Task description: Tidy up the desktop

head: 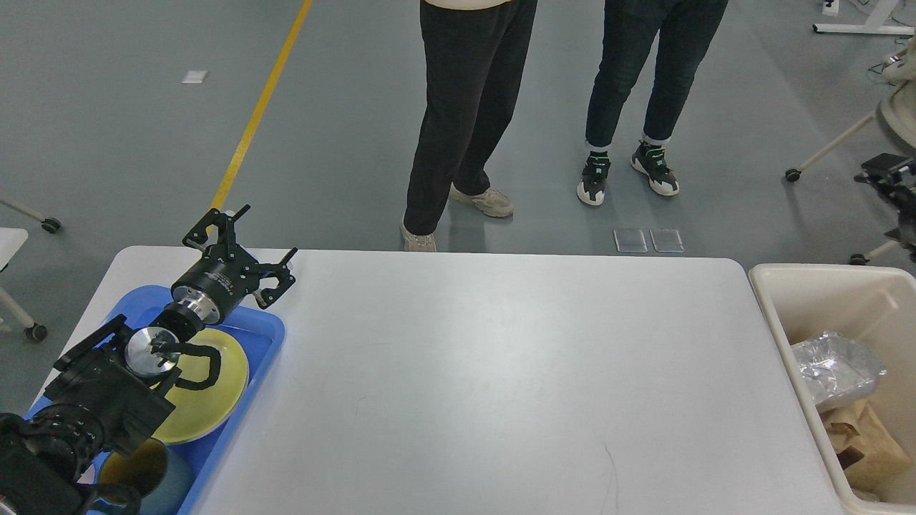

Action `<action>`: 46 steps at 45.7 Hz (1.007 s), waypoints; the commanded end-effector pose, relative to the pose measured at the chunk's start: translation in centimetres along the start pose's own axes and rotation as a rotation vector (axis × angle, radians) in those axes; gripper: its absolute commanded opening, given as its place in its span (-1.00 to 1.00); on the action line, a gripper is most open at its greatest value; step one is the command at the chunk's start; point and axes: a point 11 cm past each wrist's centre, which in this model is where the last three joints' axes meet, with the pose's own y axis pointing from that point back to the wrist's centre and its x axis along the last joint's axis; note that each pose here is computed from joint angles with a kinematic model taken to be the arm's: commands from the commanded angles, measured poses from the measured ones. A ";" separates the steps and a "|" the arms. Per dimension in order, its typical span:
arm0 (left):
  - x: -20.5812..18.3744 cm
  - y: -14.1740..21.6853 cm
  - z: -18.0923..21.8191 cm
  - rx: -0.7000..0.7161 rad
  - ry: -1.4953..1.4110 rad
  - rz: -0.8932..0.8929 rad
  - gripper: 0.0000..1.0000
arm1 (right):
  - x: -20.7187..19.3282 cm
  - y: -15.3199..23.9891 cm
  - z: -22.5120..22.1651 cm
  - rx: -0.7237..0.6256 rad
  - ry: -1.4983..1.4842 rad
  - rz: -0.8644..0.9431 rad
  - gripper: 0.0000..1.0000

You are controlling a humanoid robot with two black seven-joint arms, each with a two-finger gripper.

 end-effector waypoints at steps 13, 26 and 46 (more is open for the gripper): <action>0.0 0.0 0.0 0.000 0.000 0.000 0.93 | -8.4 -1.4 -10.3 0.299 -0.372 -0.205 1.00; 0.0 0.0 0.0 0.000 0.000 0.000 0.93 | -15.0 -1.3 -15.3 0.396 -0.526 -0.350 1.00; 0.0 0.0 0.0 -0.001 0.001 0.000 0.93 | -19.7 -1.6 -15.5 0.437 -0.899 -0.466 1.00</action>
